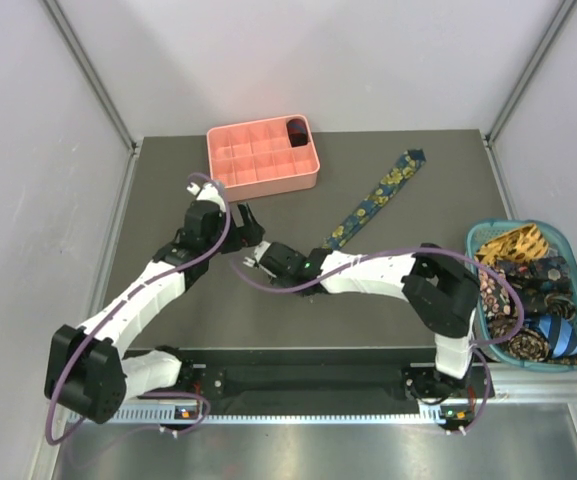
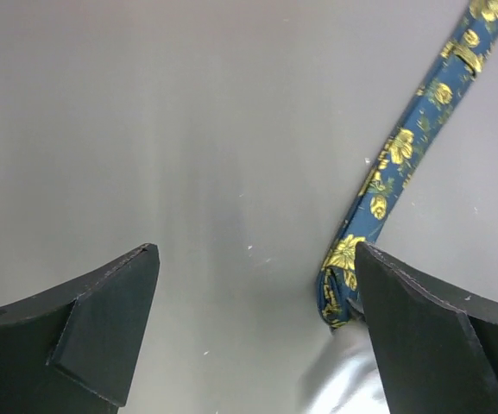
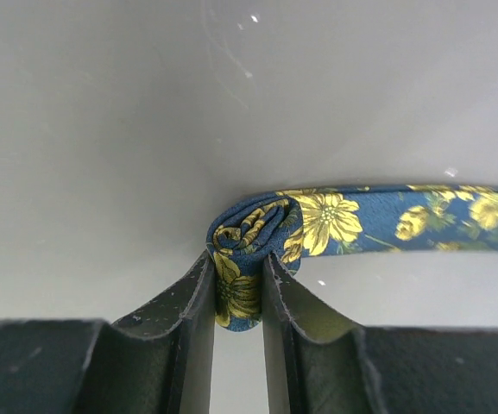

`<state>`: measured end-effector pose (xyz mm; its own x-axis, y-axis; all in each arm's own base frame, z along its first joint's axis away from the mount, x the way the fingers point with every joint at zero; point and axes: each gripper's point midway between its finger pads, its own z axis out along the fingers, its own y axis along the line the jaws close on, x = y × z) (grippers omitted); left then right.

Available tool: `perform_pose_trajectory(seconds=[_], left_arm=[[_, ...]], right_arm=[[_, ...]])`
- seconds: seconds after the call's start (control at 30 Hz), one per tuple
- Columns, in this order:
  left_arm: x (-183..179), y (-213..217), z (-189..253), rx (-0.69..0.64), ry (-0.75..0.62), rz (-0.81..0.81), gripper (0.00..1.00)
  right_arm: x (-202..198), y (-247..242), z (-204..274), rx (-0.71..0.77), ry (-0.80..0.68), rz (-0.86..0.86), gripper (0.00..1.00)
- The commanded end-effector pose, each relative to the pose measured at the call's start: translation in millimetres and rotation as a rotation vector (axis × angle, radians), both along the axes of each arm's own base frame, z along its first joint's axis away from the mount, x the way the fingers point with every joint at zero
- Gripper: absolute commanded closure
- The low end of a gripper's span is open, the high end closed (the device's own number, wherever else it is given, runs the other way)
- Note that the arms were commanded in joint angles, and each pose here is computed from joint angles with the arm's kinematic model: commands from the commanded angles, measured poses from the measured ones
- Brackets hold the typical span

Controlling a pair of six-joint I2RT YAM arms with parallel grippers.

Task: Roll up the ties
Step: Roll the tie

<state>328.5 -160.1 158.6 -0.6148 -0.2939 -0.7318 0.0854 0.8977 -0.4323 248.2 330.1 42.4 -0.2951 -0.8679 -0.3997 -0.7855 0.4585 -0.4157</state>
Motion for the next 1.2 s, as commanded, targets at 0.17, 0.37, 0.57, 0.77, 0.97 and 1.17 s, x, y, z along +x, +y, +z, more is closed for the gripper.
perform_pose_trajectory(seconds=[0.17,0.37,0.57,0.77,0.97,1.17], left_arm=[[-4,14,2,-0.101,-0.067,0.111,0.01],[-15,7,-15,-0.11,-0.035,0.045,0.03],[-23,-6,-24,-0.119,-0.041,-0.054,0.06],[-38,-40,-26,-0.126,-0.076,-0.264,0.07],[-49,-83,-40,0.051,-0.062,-0.41,0.05],[-49,-109,-56,0.228,-0.031,-0.51,0.04]], right_arm=[[5,20,30,0.356,0.222,0.023,0.99],[2,20,29,0.468,0.383,0.027,0.99],[6,14,24,0.583,0.525,0.002,0.99],[8,10,19,0.712,0.71,-0.045,1.0],[17,-3,9,0.79,0.796,-0.099,1.0],[23,-8,5,0.843,0.87,-0.112,1.0]])
